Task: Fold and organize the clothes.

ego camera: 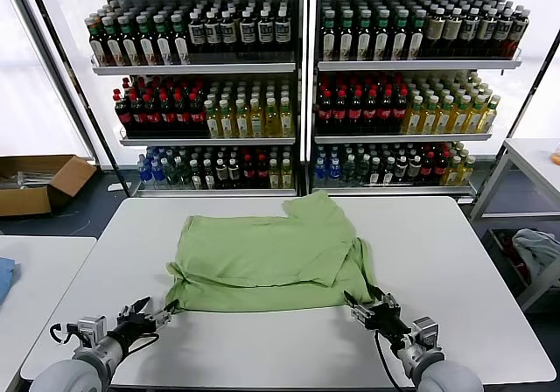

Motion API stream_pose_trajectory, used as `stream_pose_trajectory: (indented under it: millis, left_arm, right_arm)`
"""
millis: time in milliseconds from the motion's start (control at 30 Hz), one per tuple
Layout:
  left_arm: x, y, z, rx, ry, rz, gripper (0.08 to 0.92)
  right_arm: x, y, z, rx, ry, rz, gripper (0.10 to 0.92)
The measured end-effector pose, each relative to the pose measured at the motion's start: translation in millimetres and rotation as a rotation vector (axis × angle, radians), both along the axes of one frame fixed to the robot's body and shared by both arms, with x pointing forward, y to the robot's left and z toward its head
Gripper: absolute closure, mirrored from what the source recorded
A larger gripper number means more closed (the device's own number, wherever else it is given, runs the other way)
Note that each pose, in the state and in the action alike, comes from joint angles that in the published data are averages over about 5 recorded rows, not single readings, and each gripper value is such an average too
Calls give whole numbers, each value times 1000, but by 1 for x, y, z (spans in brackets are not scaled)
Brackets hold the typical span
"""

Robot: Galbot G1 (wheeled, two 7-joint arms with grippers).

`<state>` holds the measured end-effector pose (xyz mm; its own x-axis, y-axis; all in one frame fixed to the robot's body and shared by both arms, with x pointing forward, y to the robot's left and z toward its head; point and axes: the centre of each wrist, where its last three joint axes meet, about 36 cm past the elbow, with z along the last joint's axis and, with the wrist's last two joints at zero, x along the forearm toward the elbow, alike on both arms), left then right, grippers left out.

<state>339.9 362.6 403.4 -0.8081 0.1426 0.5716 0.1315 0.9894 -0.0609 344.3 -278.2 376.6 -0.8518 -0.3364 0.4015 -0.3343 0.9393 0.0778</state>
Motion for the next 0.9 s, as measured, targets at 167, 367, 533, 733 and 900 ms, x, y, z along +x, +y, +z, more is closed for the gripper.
stream_pose_trajectory:
  millis: [167,367,533,733,900]
  left_arm:
    - [-2,-4,-2,-10,1,-5,537]
    - [-2,-7,-5,-20,3,-15,710]
    - [-4,-4,-5,-24,8,-26,843]
    - [-10,2,-2,-20,17,-38,901]
    - [-21,4,4,-14,26,-36,903]
  right_arm:
    - [-4,0,-1,4,11,-6,699]
    - [-5,-1,0,2,10,-5,866]
    - [-9,-6,4,-5,5,9,910]
    - [-17,-12,11,-20,0,31,910]
    - [-32,-17,20,-38,4,52,910]
